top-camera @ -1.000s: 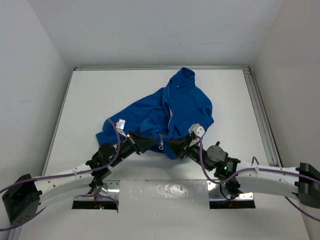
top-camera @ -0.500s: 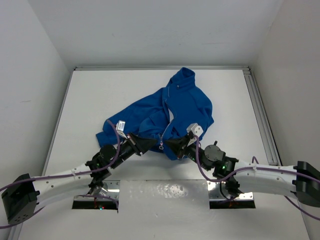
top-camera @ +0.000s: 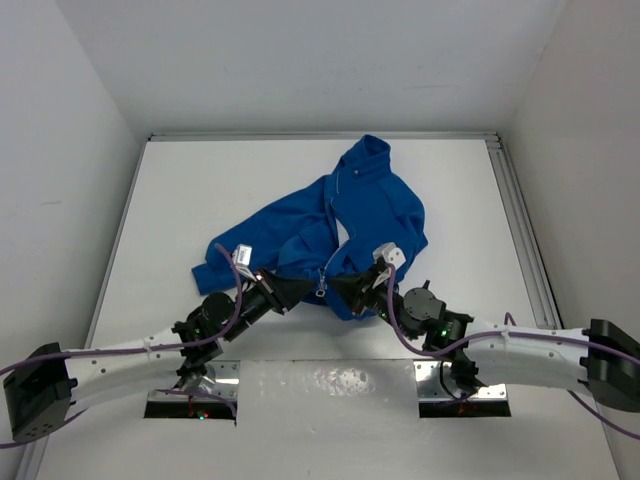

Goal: Zip up the jacket

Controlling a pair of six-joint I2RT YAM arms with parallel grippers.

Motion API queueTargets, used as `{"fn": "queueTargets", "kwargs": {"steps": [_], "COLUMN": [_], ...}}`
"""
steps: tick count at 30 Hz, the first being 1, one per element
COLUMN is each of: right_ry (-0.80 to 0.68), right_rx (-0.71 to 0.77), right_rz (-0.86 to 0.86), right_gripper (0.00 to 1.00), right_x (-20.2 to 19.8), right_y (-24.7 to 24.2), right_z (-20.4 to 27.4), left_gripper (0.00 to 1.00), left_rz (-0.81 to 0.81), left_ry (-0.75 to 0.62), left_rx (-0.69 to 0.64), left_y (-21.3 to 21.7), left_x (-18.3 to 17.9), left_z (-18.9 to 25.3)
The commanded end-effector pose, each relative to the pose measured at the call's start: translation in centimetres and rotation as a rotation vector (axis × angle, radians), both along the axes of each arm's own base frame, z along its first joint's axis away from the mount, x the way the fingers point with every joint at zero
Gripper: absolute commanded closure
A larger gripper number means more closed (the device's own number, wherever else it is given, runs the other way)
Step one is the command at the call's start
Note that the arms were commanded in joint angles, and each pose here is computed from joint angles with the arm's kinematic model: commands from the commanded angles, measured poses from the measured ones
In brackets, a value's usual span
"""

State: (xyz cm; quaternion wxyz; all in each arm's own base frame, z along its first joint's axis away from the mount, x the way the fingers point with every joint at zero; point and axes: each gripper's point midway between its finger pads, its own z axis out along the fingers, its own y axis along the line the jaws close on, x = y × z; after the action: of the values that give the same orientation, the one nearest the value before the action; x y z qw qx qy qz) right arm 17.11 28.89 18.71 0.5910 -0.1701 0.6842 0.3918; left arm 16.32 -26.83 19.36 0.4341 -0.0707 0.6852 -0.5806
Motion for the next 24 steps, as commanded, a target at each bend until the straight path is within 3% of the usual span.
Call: {"fn": "queueTargets", "kwargs": {"steps": [1, 7, 15, 24], "right_ry": [-0.023, -0.042, -0.004, 0.068], "right_rx": [0.121, 0.135, 0.135, -0.029], "right_rz": [-0.039, -0.016, -0.008, -0.125], "right_gripper": [1.00, 1.00, 1.00, 1.00], "right_x": [0.8, 0.6, 0.4, 2.6], "right_y": [0.5, 0.9, 0.9, 1.5], "right_z": [4.0, 5.0, 6.4, 4.3], "left_gripper": [1.00, 1.00, 1.00, 1.00], "left_rz": [-0.065, -0.121, -0.096, -0.138], "left_ry": [-0.072, -0.071, -0.015, 0.005], "left_rx": [-0.059, -0.060, 0.035, 0.074], "left_y": [-0.9, -1.4, -1.1, -1.8], "left_x": [-1.2, -2.1, -1.7, -2.1], "left_z": [2.7, 3.0, -0.2, -0.5]}}
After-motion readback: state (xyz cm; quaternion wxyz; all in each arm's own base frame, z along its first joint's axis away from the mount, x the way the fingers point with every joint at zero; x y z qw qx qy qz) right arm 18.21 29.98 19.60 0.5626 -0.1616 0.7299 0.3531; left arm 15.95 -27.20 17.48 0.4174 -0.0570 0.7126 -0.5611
